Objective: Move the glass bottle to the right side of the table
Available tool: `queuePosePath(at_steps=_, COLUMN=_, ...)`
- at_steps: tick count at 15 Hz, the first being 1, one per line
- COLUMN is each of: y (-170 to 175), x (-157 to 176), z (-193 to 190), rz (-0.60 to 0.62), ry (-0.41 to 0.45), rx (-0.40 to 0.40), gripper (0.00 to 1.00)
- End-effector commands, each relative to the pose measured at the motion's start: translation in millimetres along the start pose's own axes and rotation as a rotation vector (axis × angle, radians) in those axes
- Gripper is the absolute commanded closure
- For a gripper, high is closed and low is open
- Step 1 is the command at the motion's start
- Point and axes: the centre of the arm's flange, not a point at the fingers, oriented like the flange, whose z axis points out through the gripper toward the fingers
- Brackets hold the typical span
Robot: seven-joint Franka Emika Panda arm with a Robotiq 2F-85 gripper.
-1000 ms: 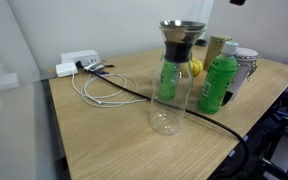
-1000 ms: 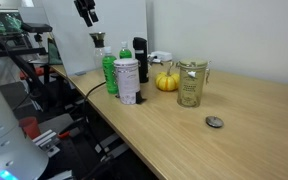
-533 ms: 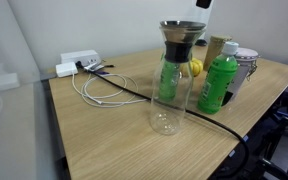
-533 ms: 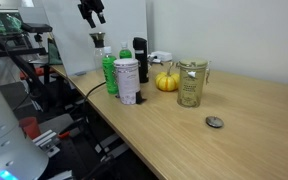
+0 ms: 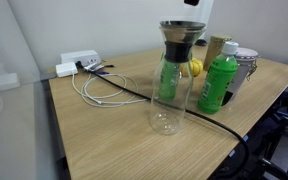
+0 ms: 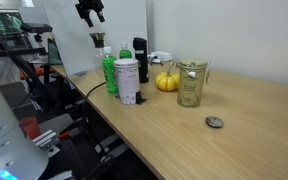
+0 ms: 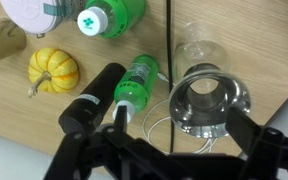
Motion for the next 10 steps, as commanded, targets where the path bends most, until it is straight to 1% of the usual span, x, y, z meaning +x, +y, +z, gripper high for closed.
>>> queuePosePath(at_steps=1, y=-6, x=5, z=22, rz=0.044, ry=-0.020, rx=-0.003, gripper=0.00)
queuePosePath(at_steps=3, y=-8, x=9, z=33, rz=0.125, ry=-0.021, rx=0.006, gripper=0.00)
queuePosePath(at_steps=6, y=-6, x=13, z=47, rz=0.250, ry=-0.047, rx=0.016, gripper=0.00)
queuePosePath(at_steps=10, y=13, x=14, z=57, rz=0.369, ry=-0.079, rx=0.024, gripper=0.00)
